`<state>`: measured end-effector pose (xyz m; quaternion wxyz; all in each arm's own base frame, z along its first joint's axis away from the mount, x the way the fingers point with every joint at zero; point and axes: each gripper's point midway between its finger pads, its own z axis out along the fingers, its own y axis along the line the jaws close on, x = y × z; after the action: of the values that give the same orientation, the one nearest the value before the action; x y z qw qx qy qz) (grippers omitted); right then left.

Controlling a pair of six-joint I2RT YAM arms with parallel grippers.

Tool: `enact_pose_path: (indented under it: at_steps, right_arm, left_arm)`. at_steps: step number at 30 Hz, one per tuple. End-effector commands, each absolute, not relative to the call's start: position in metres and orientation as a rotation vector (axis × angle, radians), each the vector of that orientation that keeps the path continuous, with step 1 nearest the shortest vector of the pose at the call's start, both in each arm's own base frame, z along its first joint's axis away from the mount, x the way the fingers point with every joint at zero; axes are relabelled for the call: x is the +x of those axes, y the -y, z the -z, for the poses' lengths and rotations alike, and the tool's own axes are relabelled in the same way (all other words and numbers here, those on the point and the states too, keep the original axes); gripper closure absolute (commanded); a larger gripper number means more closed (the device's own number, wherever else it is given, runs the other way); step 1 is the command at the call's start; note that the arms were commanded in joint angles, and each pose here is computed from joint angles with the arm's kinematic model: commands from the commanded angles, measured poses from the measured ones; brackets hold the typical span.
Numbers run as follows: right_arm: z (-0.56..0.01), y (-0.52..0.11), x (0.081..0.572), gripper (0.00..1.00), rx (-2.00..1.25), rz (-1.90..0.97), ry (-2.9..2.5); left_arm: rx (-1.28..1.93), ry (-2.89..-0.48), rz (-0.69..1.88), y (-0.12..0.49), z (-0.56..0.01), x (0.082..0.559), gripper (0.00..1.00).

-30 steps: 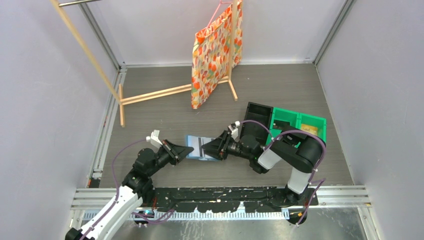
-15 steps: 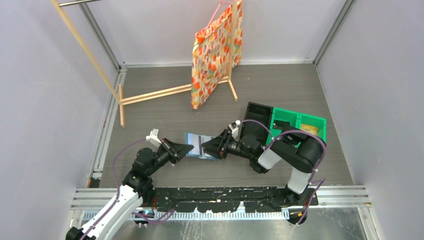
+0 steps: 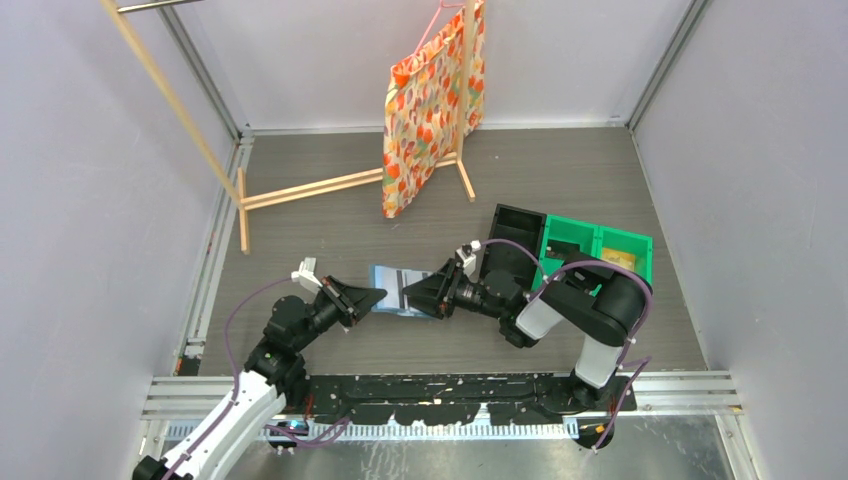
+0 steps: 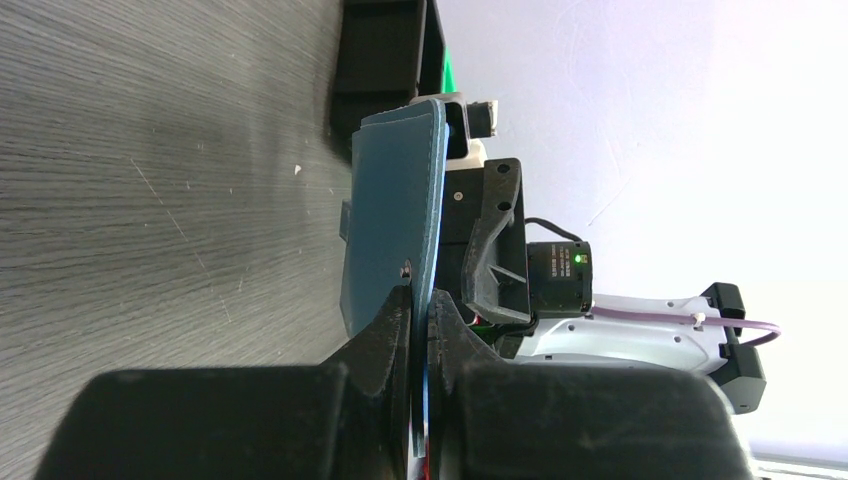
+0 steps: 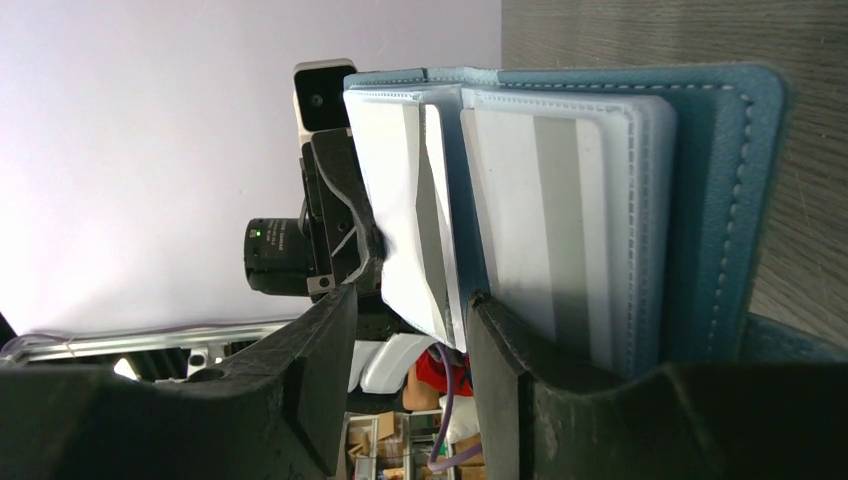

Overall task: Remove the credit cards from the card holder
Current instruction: Remove the credit card from the card holder.

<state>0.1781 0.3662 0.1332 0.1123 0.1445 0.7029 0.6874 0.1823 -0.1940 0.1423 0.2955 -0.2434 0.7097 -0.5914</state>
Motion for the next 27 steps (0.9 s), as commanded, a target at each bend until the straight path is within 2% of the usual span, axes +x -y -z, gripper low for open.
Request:
enact_pose_path:
  at_steps: [1, 6, 11, 21, 27]
  right_arm:
    - [-0.151, -0.365, 0.173, 0.50, 0.371, -2.060, -1.995]
    - [-0.153, -0.364, 0.174, 0.51, 0.370, -2.063, -1.987]
    - [-0.163, -0.363, 0.175, 0.68, 0.350, -2.081, -1.955]
    - [-0.180, -0.362, 0.177, 0.79, 0.316, -2.113, -1.905]
    - [-0.186, -0.361, 0.176, 0.95, 0.301, -2.126, -1.893]
  left_arm:
    - [-0.581, -1.779, 1.659, 0.196, -0.175, 0.182, 1.00]
    - [-0.579, -1.777, 1.661, 0.196, -0.177, 0.183, 0.99]
    - [-0.584, -1.796, 1.658, 0.196, -0.171, 0.182, 0.99]
    - [-0.592, -1.806, 1.655, 0.196, -0.167, 0.181, 0.99]
    - [-0.603, -1.811, 1.654, 0.195, -0.164, 0.179, 0.99]
